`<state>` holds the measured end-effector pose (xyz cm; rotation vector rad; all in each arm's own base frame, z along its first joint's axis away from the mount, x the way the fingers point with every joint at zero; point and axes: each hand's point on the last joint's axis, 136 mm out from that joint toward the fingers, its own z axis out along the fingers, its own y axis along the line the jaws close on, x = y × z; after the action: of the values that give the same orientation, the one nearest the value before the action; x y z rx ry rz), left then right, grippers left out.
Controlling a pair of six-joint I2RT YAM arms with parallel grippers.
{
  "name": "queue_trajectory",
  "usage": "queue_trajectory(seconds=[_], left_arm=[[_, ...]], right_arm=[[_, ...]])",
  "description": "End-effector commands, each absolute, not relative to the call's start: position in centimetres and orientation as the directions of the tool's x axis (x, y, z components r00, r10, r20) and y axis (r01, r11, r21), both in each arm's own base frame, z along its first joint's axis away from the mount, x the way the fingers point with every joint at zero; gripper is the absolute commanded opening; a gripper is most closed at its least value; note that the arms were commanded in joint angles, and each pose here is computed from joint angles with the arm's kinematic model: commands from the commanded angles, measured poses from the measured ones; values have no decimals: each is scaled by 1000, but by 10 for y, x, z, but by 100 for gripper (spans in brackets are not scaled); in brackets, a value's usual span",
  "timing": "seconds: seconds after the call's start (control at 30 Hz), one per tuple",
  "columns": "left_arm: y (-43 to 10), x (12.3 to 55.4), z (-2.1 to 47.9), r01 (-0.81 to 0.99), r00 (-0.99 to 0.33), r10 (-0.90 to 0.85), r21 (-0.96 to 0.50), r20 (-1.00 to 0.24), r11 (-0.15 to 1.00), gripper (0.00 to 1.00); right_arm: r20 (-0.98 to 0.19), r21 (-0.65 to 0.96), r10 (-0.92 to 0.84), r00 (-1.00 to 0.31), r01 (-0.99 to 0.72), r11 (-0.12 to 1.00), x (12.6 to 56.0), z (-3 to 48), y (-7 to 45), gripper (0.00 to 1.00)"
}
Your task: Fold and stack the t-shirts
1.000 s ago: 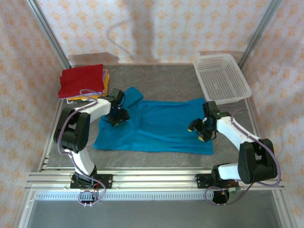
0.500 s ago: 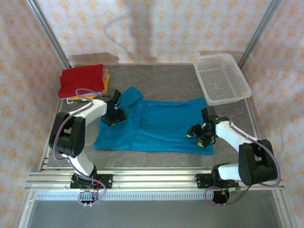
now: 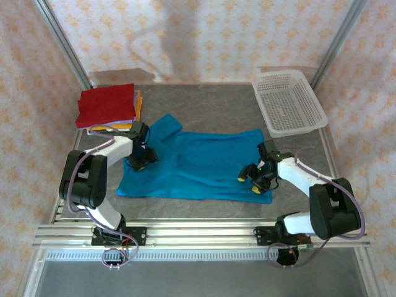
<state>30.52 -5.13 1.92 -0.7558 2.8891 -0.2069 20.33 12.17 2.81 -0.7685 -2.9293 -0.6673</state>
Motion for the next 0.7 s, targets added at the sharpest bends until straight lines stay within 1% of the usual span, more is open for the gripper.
queue_trajectory(seconds=[0.0, 0.07, 0.23, 0.33, 0.47, 0.57, 0.67], left_arm=[[-34, 289, 19, -490, -865, -495, -77, -82, 868, 58], [-35, 300, 36, -484, -864, -492, -93, -111, 870, 58], [-40, 348, 92, -420, -859, -449, -163, -244, 893, 58], [-42, 382, 108, -383, -870, -413, -157, -271, 910, 58], [-51, 428, 110, -333, -893, -358, -136, -272, 933, 56], [-60, 458, 93, -312, -907, -335, -127, -255, 942, 54], [-69, 486, 85, -290, -905, -320, -144, -281, 946, 52]], right_arm=[[180, 399, 457, -871, 490, 776, 194, 32, 126, 67], [150, 395, 452, -879, 473, 788, 199, 44, 124, 67], [5, 384, 426, -905, 395, 834, 229, 93, 115, 68], [-38, 380, 406, -913, 363, 851, 251, 112, 114, 68], [-63, 363, 367, -928, 321, 875, 280, 123, 118, 68], [-73, 339, 340, -938, 297, 893, 299, 123, 120, 67], [-70, 316, 319, -945, 282, 906, 314, 119, 121, 67]])
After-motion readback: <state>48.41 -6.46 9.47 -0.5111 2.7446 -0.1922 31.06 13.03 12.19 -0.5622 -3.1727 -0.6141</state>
